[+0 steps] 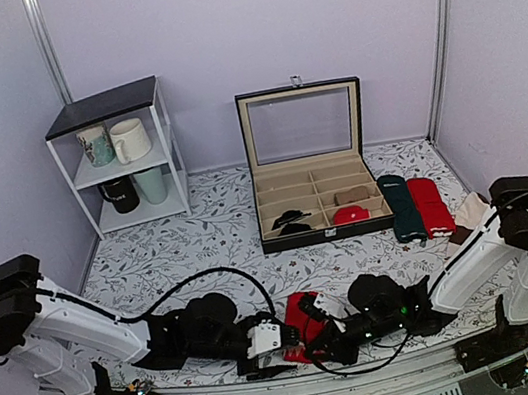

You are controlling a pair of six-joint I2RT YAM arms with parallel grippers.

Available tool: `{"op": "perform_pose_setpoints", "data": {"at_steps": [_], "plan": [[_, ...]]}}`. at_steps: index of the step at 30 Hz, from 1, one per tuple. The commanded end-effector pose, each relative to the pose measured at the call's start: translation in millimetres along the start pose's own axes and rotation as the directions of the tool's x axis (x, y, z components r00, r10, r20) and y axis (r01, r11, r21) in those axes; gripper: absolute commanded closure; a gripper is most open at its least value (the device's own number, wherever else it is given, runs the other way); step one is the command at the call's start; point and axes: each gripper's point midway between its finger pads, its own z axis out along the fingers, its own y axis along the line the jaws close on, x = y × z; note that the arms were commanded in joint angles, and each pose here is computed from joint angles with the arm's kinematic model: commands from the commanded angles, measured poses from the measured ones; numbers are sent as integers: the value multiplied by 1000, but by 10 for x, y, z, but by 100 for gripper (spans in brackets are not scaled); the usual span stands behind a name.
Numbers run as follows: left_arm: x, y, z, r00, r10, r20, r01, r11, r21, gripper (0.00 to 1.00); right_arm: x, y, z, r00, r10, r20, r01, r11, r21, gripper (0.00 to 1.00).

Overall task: Roll the socks
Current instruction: Roll the sock at the center of the board.

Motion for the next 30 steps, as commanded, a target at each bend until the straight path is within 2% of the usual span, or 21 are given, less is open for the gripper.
{"op": "perform_pose_setpoints", "data": {"at_steps": [1,10,15,22,24,25,26,30], "plan": [[-46,-79,108,998,57,-3,-57,998,15,24,1205,-408,-148,904,166,-394,-114,982,152,94],[151,-90,185,996,21,-86,-22,1000,-2,31,1236,-459,-174,895,192,-402,-139,978,157,94],[242,-79,202,993,-15,-120,13,1000,-17,39,1250,-462,-187,894,189,-406,-138,979,154,94],[192,-117,198,994,-46,-98,47,999,4,73,1252,-468,-169,892,191,-410,-141,979,148,94],[167,-136,196,995,-56,-86,57,998,15,84,1253,-470,-159,891,192,-412,-142,979,148,93],[162,-148,196,995,-60,-83,62,998,23,95,1251,-468,-151,891,192,-412,-143,979,147,93],[160,-158,197,994,-68,-82,71,997,30,100,1240,-471,-147,892,192,-410,-143,979,147,92],[238,-192,206,984,-145,-102,151,987,52,100,1064,-481,-137,918,167,-359,-119,981,153,80]]}}
